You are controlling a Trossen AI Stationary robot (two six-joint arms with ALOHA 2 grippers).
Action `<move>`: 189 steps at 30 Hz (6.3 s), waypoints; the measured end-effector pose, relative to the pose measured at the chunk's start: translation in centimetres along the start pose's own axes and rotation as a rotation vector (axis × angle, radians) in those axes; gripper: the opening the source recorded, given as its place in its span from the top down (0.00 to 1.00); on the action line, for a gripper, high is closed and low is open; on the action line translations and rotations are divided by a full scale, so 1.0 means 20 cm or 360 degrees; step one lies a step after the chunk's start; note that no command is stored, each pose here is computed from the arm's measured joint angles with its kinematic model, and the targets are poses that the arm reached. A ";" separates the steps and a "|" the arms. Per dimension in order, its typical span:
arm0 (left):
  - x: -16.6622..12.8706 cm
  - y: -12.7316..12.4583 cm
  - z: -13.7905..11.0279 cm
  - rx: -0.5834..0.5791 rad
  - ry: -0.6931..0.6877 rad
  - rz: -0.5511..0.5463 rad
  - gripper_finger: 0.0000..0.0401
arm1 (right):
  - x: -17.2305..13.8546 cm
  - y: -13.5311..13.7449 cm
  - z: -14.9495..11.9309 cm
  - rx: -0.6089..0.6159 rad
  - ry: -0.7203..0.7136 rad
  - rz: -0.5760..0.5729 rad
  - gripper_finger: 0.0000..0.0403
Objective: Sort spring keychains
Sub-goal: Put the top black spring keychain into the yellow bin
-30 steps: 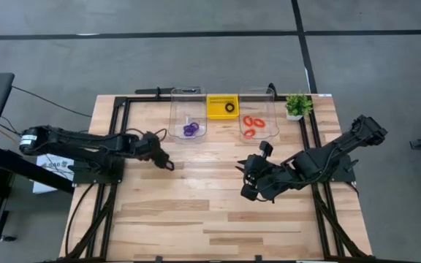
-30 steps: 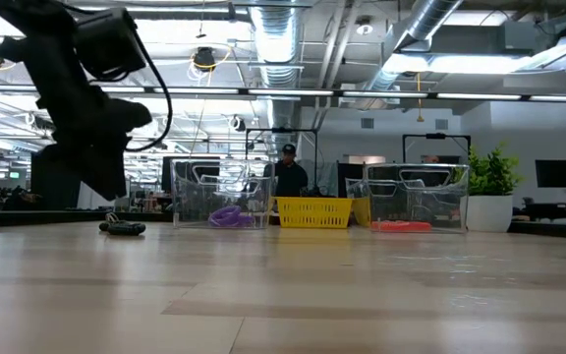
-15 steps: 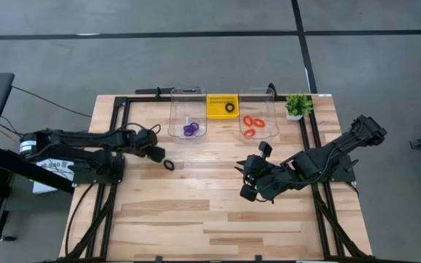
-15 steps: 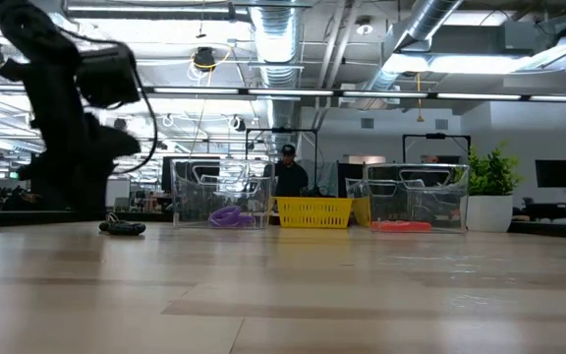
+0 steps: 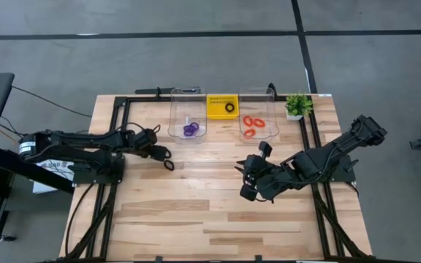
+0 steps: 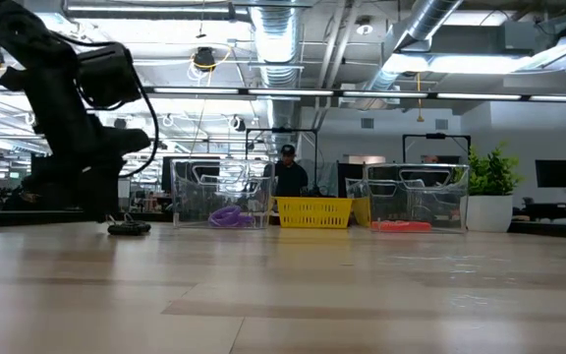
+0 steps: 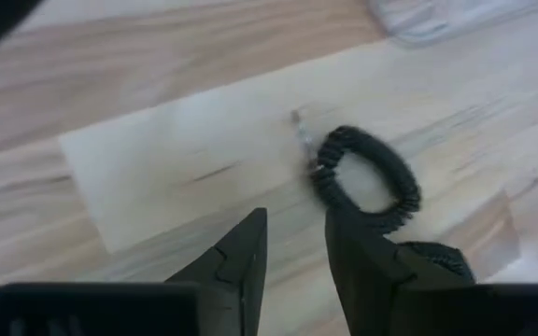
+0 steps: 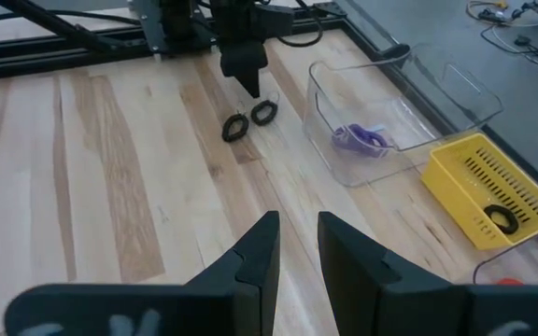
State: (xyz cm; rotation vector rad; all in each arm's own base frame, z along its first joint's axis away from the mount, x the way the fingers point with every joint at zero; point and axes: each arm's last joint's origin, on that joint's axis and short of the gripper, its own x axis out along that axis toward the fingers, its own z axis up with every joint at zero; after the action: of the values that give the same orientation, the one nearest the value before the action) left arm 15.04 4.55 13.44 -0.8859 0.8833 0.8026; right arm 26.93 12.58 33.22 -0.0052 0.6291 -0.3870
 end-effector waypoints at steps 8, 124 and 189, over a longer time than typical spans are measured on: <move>0.00 -0.02 0.01 0.0014 -0.0021 -0.0077 0.73 | 0.00 0.00 0.00 0.0014 0.0000 0.0000 0.83; -0.61 -0.97 0.13 0.1063 -0.1278 -0.1426 0.98 | 0.14 -0.02 0.27 -0.0053 -0.0550 0.0143 0.82; -0.55 -0.60 0.08 0.1286 -0.0703 -0.0945 0.77 | 0.44 -0.32 0.29 0.0645 -0.0420 -0.0324 1.00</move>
State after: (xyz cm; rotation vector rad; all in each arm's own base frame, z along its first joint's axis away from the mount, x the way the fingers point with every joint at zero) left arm 21.31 -1.22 27.24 -0.1981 0.4344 0.0690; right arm 34.59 2.90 33.60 0.2646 0.2818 -0.6936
